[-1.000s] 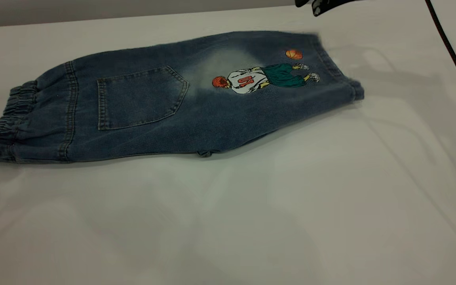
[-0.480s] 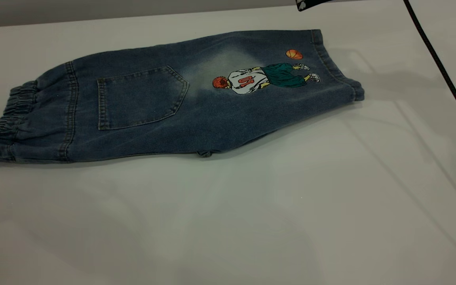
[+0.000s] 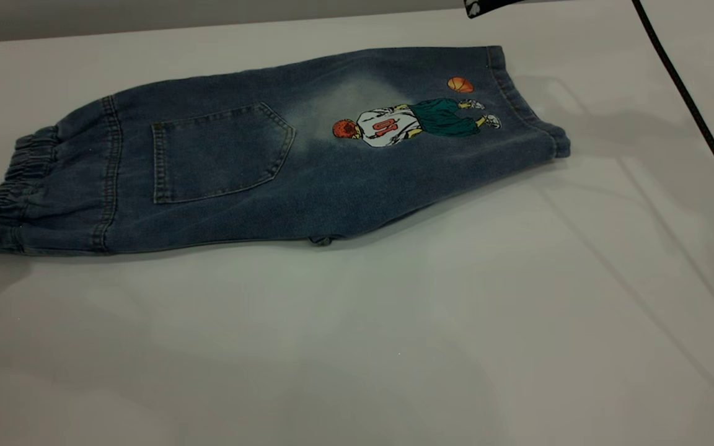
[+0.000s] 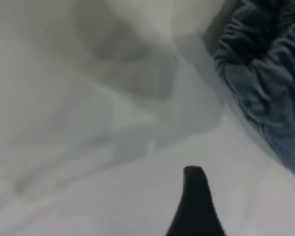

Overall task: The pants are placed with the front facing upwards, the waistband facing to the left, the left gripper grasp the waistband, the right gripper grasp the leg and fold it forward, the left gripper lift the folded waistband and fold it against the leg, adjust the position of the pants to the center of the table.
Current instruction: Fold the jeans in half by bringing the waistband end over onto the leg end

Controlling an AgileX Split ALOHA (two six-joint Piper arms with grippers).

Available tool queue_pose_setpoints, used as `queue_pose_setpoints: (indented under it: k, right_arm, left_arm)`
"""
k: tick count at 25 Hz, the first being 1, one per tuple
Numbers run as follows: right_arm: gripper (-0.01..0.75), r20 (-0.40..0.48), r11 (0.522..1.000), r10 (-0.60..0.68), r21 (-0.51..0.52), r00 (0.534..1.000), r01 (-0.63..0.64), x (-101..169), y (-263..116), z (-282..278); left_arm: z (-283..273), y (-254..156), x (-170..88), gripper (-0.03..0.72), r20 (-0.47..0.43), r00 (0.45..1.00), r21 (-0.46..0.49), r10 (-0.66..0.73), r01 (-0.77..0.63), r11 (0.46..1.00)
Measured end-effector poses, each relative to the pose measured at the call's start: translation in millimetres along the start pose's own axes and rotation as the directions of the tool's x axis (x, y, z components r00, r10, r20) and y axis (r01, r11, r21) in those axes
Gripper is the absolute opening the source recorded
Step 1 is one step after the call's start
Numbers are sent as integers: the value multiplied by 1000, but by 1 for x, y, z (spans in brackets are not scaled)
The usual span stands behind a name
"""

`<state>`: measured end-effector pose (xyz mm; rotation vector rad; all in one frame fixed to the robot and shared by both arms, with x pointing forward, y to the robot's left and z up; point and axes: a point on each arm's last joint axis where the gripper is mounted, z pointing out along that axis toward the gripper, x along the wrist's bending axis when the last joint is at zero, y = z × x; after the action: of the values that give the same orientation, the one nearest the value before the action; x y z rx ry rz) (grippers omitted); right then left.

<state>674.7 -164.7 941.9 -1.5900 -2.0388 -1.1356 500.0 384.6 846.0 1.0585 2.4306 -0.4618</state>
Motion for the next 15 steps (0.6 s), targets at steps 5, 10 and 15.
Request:
queue_pose_setpoints:
  k: [5,10,15]
  right_arm:
    - [537,-1,1000,0,1,1000,0,0,0,0]
    - [537,-4,1000,0,5,1000,0,0,0,0]
    - [537,-4,1000,0,5,1000,0,0,0,0]
  left_arm:
    - [15,5,6,476,33,999,-20,-40,40,999]
    - [14,12,3,476,59,998,-96,-20,25,995]
    - [21,15,5,476,91,995,-112,-47,57,992]
